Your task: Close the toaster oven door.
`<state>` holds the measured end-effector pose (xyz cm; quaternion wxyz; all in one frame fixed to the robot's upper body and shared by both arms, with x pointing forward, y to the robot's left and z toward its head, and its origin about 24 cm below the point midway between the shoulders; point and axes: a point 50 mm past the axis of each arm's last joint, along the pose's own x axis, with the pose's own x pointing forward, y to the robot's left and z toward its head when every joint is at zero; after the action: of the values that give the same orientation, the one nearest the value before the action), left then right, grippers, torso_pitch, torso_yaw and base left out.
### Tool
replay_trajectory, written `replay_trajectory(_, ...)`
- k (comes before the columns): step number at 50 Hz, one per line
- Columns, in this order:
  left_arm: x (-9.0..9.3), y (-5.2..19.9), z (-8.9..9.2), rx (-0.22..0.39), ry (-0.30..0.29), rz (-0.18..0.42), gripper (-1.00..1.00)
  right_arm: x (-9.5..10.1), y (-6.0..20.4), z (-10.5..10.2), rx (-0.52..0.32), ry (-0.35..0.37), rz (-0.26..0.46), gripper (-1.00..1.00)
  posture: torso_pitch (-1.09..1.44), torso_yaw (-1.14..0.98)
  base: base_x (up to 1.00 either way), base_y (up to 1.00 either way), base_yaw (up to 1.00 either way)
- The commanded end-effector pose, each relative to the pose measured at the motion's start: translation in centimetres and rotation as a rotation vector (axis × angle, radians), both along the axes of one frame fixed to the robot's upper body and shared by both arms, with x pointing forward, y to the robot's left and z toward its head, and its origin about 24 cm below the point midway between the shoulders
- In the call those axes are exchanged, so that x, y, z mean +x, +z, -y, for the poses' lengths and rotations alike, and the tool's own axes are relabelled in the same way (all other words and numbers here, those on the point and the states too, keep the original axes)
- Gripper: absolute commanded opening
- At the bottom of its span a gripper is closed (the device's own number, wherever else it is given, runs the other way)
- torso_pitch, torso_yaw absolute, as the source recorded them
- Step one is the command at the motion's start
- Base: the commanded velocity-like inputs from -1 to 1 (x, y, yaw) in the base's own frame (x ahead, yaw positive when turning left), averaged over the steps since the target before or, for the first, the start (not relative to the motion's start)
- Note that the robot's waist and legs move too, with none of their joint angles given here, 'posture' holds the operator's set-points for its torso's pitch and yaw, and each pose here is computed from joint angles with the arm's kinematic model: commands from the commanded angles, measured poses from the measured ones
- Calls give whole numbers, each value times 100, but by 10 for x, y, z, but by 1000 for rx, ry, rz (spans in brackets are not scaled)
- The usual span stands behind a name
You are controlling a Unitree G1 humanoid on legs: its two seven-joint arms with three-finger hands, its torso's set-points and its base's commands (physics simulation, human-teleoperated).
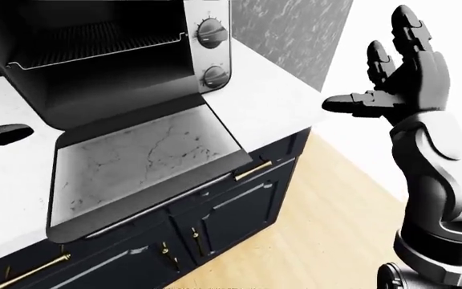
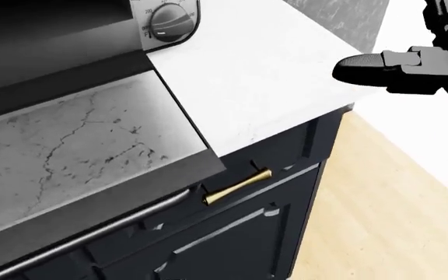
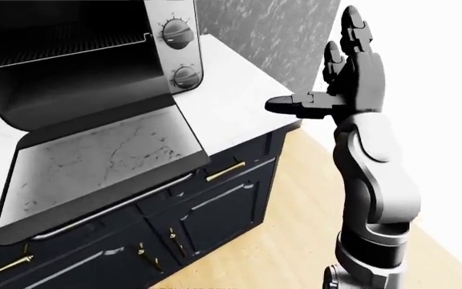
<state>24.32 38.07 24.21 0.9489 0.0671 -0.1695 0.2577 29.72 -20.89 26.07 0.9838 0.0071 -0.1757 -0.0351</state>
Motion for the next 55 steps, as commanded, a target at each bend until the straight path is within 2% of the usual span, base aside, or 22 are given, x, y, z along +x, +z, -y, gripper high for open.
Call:
replay_trajectory(1, -5, 21, 2, 58, 0, 73, 100, -5, 16, 1, -23, -48, 158, 100, 0, 0, 0, 0, 0)
replay_trajectory(2, -6, 22, 3, 59, 0, 73, 100, -3, 14, 3, -24, -65, 130, 100, 0, 0, 0, 0, 0)
replay_trajectory(3, -6, 22, 3, 59, 0, 74, 100, -2, 13, 3, 9, -46, 102, 100, 0, 0, 0, 0, 0)
replay_trajectory(4, -6, 23, 2, 59, 1, 75, 100, -1, 16, 6, 6, -81, 116, 100, 0, 0, 0, 0, 0)
replay_trajectory(8, -6, 23, 2, 59, 1, 74, 100, 3, 16, 11, 8, -109, 134, 100, 0, 0, 0, 0, 0)
replay_trajectory(10, -6, 23, 2, 60, 1, 75, 100, 2, 16, 11, 25, -92, 124, 100, 0, 0, 0, 0, 0)
replay_trajectory(11, -6, 24, 2, 60, 1, 75, 100, 1, 15, 10, 39, -52, 98, 100, 0, 0, 0, 0, 0)
replay_trajectory(12, -6, 24, 2, 60, 0, 74, 100, 1, 15, 11, 24, -78, 108, 100, 0, 0, 0, 0, 0)
replay_trajectory(19, -6, 25, 2, 60, 1, 75, 100, -1, 16, 12, 50, -53, 92, 100, 0, 0, 0, 0, 12)
replay_trajectory(38, -7, 24, 2, 61, 1, 74, 100, -1, 15, 12, 55, -53, 88, 100, 0, 0, 0, 0, 100)
replay_trajectory(40, -7, 24, 2, 61, 1, 74, 100, -1, 16, 14, 62, -85, 98, 100, 0, 0, 0, 0, 100)
replay_trajectory(44, -7, 25, 2, 61, 1, 75, 100, 0, 15, 14, 81, -77, 83, 100, 0, 0, 0, 0, 90)
replay_trajectory(48, -7, 25, 2, 62, 1, 75, 100, 1, 13, 14, 51, -97, 83, 100, 0, 0, 0, 15, 10)
replay_trajectory(51, -7, 25, 2, 62, 2, 74, 100, 1, 12, 14, 58, -97, 79, 100, 0, 0, 0, 0, 0)
replay_trajectory(54, -7, 25, 2, 62, 2, 75, 100, 4, 11, 16, 54, -141, 72, 100, 0, 0, 0, 0, 0)
replay_trajectory(55, -7, 26, 2, 62, 2, 76, 100, 6, 10, 17, 64, -157, 49, 100, 0, 0, 0, 0, 0)
